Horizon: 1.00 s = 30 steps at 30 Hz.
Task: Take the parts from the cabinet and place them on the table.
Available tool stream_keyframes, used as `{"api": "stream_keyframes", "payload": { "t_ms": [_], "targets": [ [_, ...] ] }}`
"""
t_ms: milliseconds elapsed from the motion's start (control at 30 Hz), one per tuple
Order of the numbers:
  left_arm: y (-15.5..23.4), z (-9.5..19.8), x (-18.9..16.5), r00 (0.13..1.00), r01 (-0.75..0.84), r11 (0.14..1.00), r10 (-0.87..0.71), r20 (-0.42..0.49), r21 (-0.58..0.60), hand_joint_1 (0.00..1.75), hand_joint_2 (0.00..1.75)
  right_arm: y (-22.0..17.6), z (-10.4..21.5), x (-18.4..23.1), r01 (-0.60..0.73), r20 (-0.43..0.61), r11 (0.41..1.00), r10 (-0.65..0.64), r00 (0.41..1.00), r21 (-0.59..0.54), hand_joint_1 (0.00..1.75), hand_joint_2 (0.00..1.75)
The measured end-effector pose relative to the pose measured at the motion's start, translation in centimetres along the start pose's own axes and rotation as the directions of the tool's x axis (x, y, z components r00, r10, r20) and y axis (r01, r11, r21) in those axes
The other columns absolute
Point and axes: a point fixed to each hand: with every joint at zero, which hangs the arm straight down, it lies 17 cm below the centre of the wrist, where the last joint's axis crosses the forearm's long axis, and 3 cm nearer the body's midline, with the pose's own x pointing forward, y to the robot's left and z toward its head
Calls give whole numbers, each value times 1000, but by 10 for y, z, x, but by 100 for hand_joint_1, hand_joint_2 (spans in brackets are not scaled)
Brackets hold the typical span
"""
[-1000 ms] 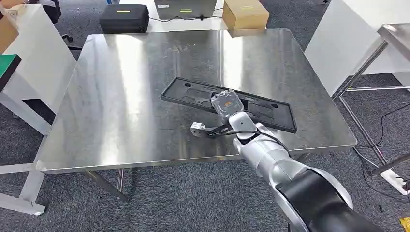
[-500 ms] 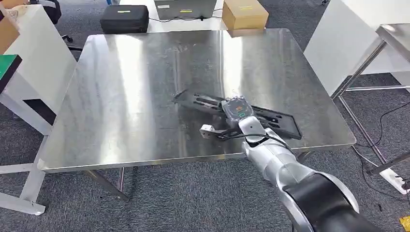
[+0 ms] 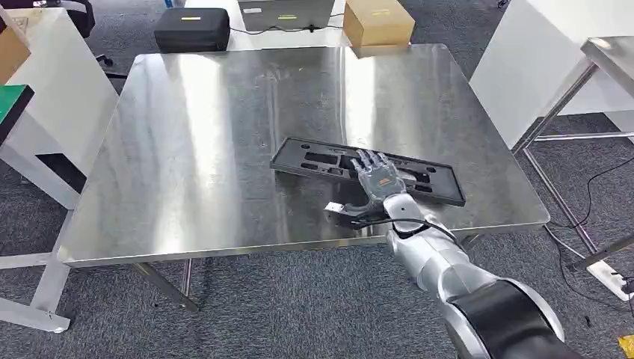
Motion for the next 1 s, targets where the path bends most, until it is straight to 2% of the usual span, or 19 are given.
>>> {"api": "stream_keyframes", "payload": {
  "t_ms": [133, 200, 267, 333, 467, 600, 667, 767, 800, 900, 1000],
  "targets": [
    [-1, 0, -1, 1000, 10, 1000, -10, -3, -8, 0, 0, 15, 3, 4, 107, 29, 991, -109, 994, 79, 0, 0],
    [-2, 0, -1, 1000, 10, 1000, -10, -3, -9, 0, 0, 12, 2, 9, 173, 52, 982, -177, 983, 74, 0, 0],
    [-1, 0, 0, 1000, 10, 1000, -10, 2, -9, 0, 0, -5, -1, 18, 264, 94, 964, -264, 960, 20, 0, 0],
    [-1, 0, 2, 1000, 5, 1000, -5, 10, -5, 0, 0, -37, -5, 28, 369, 161, 926, -353, 922, -82, 0, 0],
    [1, 0, 3, 1000, 4, 1000, -4, 17, 5, 0, 0, -112, -1, 45, 569, 299, 773, -493, 817, -280, 0, 0],
    [1, 0, 3, 1000, 3, 1000, -3, 18, 6, 0, 0, -146, 6, 47, 613, 337, 703, -515, 788, -359, 0, 0],
    [4, 0, 2, 1000, 0, 1000, -1, 16, 22, 0, 0, -167, 20, 46, 661, 398, 619, -528, 750, -425, 0, 0],
    [8, 0, 4, 999, -19, 999, 18, 30, 44, 0, 0, -201, 59, 45, 733, 496, 448, -542, 678, -512, 0, 0],
    [8, 0, 4, 999, -25, 999, 24, 33, 46, 0, 0, -206, 72, 45, 745, 511, 411, -547, 663, -526, 0, 0],
    [7, 0, 4, 999, -29, 998, 28, 36, 46, 0, 0, -218, 99, 45, 746, 537, 362, -526, 659, -559, 0, 0],
    [7, 1, 3, 999, -32, 998, 30, 34, 47, 0, 0, -229, 113, 43, 749, 556, 324, -515, 652, -578, 0, 0]
  ]
}}
